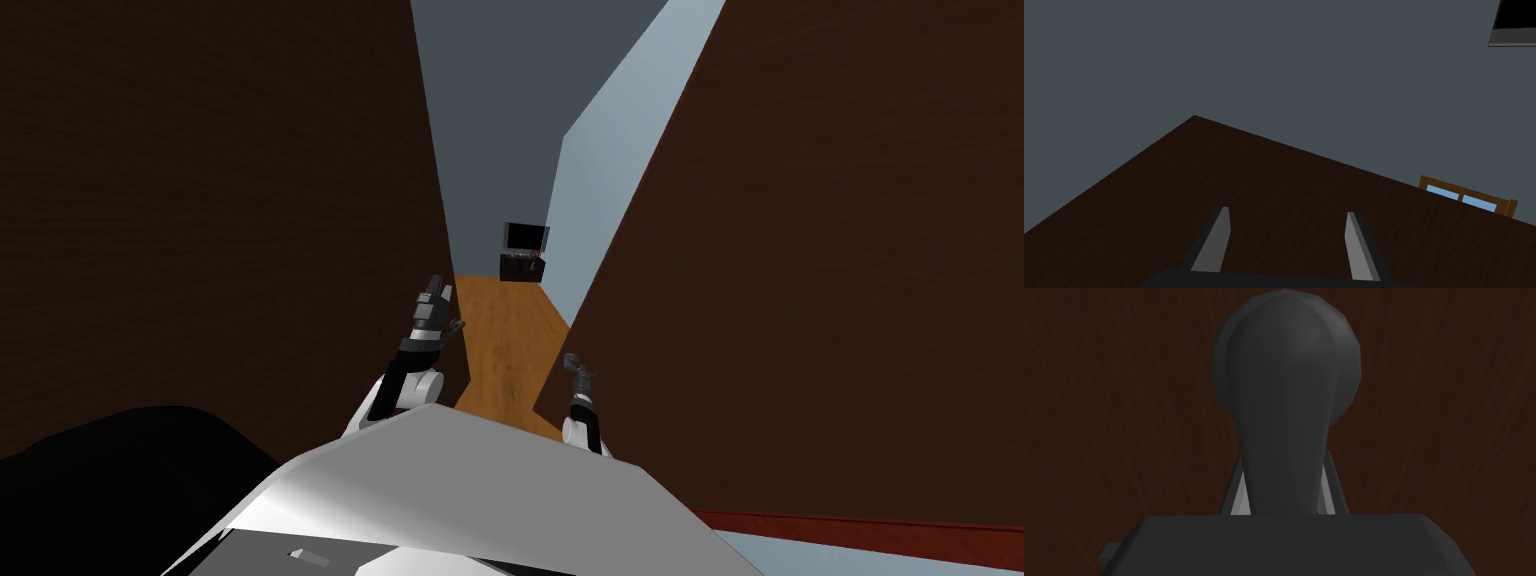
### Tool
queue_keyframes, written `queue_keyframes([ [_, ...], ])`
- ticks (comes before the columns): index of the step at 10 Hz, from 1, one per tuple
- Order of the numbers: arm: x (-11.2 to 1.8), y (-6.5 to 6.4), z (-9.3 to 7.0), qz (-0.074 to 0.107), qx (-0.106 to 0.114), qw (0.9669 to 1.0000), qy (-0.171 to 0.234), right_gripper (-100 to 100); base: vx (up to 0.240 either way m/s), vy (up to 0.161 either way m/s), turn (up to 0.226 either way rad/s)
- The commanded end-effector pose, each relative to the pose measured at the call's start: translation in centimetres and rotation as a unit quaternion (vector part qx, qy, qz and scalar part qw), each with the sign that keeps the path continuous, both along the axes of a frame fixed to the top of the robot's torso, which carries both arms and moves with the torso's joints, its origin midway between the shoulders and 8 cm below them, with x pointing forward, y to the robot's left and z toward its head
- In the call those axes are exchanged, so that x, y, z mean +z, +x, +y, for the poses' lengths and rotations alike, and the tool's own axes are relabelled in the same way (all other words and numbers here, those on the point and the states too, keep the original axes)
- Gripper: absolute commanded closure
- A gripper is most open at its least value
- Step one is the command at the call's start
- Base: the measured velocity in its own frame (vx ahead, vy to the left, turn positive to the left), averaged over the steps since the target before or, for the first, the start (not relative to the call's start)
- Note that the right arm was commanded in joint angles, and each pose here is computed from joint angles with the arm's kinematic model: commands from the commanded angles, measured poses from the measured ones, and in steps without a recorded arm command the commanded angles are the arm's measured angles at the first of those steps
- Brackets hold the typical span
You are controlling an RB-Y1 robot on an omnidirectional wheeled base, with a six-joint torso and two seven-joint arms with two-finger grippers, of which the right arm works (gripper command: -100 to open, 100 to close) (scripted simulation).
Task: Push the door open
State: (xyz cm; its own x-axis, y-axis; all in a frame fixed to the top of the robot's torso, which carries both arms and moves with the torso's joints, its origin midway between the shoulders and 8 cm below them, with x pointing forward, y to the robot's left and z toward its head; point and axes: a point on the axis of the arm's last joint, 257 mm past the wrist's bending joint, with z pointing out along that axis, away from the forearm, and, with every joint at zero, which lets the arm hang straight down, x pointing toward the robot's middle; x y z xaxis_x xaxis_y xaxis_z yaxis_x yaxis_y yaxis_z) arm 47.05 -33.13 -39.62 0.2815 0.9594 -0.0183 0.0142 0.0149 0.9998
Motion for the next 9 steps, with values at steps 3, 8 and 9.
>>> queue_keyframes([
  [3, 1.1, 0.1, -2.5, -0.01, -0.024, 0.9996, -0.012, 100, 0.189, -0.003, -0.038],
  [8, 1.5, -0.8, -5.8, -0.014, -0.073, 0.9971, -0.017, 100, 0.193, 0.001, -0.072],
  [9, 1.5, -1.0, -6.3, -0.014, -0.082, 0.9964, -0.017, 100, 0.177, 0.002, -0.065],
])
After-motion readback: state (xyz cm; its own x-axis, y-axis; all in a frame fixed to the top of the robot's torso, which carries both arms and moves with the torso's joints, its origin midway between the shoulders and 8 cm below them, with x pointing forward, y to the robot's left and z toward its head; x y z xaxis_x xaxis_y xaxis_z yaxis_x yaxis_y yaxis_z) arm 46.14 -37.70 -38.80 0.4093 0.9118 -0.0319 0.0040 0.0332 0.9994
